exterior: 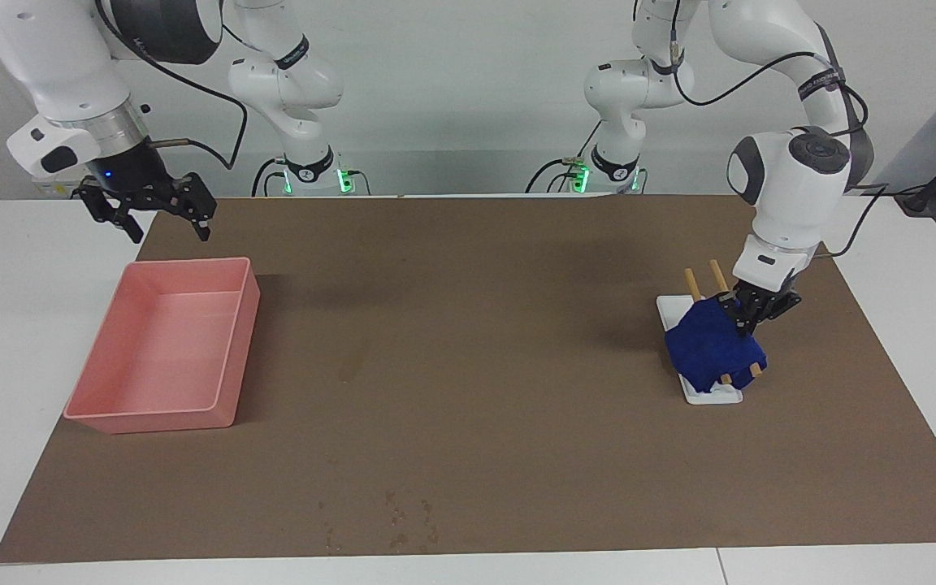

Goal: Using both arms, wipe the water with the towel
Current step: 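Lift the towel with the left gripper while the right gripper approaches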

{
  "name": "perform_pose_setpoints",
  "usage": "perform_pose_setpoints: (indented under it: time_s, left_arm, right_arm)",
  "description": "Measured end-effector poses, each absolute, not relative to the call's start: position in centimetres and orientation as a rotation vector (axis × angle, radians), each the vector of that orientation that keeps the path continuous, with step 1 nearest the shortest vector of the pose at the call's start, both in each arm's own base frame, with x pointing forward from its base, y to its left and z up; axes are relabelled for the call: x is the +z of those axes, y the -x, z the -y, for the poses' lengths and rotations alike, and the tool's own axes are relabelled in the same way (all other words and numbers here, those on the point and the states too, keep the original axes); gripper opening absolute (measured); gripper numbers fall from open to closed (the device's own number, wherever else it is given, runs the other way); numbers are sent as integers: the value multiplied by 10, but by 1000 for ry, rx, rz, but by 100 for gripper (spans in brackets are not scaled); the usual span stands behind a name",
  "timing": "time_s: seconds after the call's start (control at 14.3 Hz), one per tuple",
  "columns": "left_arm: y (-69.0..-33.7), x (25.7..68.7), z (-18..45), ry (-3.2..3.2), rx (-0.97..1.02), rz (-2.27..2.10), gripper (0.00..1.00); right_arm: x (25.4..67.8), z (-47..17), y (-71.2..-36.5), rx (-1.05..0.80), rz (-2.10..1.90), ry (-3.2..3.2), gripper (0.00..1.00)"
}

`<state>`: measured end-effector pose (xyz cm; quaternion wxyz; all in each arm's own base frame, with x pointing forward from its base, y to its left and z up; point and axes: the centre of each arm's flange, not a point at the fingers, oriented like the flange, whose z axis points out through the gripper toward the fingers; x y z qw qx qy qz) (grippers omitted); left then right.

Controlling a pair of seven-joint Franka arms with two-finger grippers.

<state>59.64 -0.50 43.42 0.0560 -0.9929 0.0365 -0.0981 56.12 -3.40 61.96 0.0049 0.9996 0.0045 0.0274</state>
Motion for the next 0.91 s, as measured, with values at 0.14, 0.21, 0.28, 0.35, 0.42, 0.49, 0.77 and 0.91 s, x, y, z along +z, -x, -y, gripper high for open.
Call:
perform_pose_setpoints:
  time_s: [0.14, 0.21, 0.28, 0.35, 0.42, 0.49, 0.77, 0.91]
  left_arm:
    - [-596, 435, 5, 3016, -288, -94, 7]
    - [-597, 440, 5, 3025, -264, -68, 7]
    - [-598, 449, 5, 3053, -228, -10, 7]
    - [-599, 461, 7, 3104, -193, 80, 7]
    - [-601, 478, 10, 3172, -162, 204, 7]
    - [-602, 493, 14, 3226, -139, 326, 7]
    - [-603, 550, 42, 3285, -64, 1018, 7]
    - [-601, 577, 73, 3237, 2, 1411, 7]
  right_arm:
    - [620, 34, -561, 86, -14, -3131, 100]
    - [620, 34, -561, 86, -14, -3131, 100]
    - [620, 34, -561, 86, -14, -3131, 100]
    - [620, 34, -561, 86, -14, -3131, 100]
    - [620, 34, -561, 86, -14, -3131, 100]
    - [620, 34, -561, 86, -15, -3131, 100]
    - [620, 34, -561, 86, -15, -3131, 100]
    - [620, 34, -561, 86, -15, -3131, 100]
